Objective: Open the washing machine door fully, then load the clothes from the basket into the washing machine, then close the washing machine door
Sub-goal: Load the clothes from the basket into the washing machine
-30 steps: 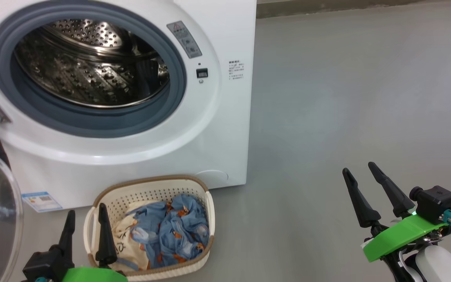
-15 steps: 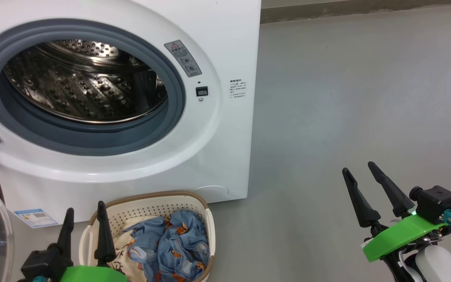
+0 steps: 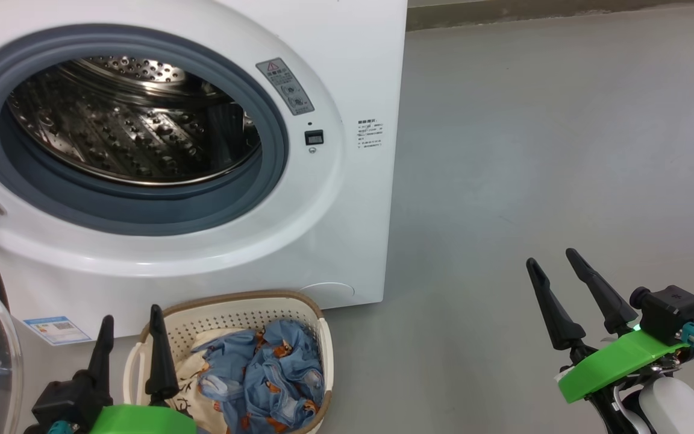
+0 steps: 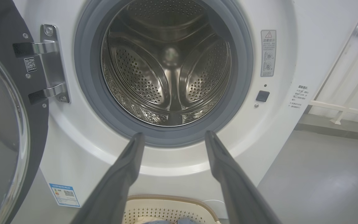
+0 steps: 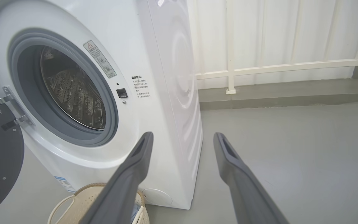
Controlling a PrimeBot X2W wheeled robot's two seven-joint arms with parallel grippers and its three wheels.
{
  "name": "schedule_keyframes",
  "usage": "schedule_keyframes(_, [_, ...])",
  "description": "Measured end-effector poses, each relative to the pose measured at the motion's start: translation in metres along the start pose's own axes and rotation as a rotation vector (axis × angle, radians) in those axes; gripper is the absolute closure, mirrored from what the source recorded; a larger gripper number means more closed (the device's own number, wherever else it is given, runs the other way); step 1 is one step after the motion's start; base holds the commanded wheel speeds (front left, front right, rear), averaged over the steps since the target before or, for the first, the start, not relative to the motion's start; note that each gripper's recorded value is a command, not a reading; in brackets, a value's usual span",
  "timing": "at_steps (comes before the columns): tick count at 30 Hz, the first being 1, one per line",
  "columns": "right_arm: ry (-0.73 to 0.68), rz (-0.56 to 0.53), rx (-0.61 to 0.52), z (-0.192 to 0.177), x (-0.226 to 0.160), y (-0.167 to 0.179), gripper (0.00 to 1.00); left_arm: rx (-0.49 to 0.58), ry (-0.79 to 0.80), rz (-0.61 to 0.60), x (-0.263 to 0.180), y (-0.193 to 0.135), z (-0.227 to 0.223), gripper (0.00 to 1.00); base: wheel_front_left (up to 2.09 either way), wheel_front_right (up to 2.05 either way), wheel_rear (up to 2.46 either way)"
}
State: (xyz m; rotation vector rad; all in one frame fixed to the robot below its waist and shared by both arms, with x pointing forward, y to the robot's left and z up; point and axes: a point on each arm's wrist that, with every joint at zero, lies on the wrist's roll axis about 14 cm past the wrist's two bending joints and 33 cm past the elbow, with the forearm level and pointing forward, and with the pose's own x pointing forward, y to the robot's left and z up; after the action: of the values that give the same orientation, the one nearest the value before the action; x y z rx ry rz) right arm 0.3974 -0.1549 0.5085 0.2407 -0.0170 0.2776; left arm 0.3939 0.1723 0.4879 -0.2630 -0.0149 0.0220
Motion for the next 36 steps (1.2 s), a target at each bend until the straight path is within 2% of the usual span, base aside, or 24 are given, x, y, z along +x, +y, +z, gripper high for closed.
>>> schedule_keyframes(21, [0.022, 0.016, -0.006, -0.007, 0.0, 0.003, 0.0, 0.01, 0.013, -0.002, 0.0, 0.0, -0.004, 0.0, 0.0, 0.0, 0.0])
schedule_keyframes(36, [0.079, 0.006, 0.019, -0.027, 0.01, -0.005, 0.0, 0.028, 0.107, -0.008, 0.015, -0.006, -0.037, 0.0, 0.0, 0.0, 0.0])
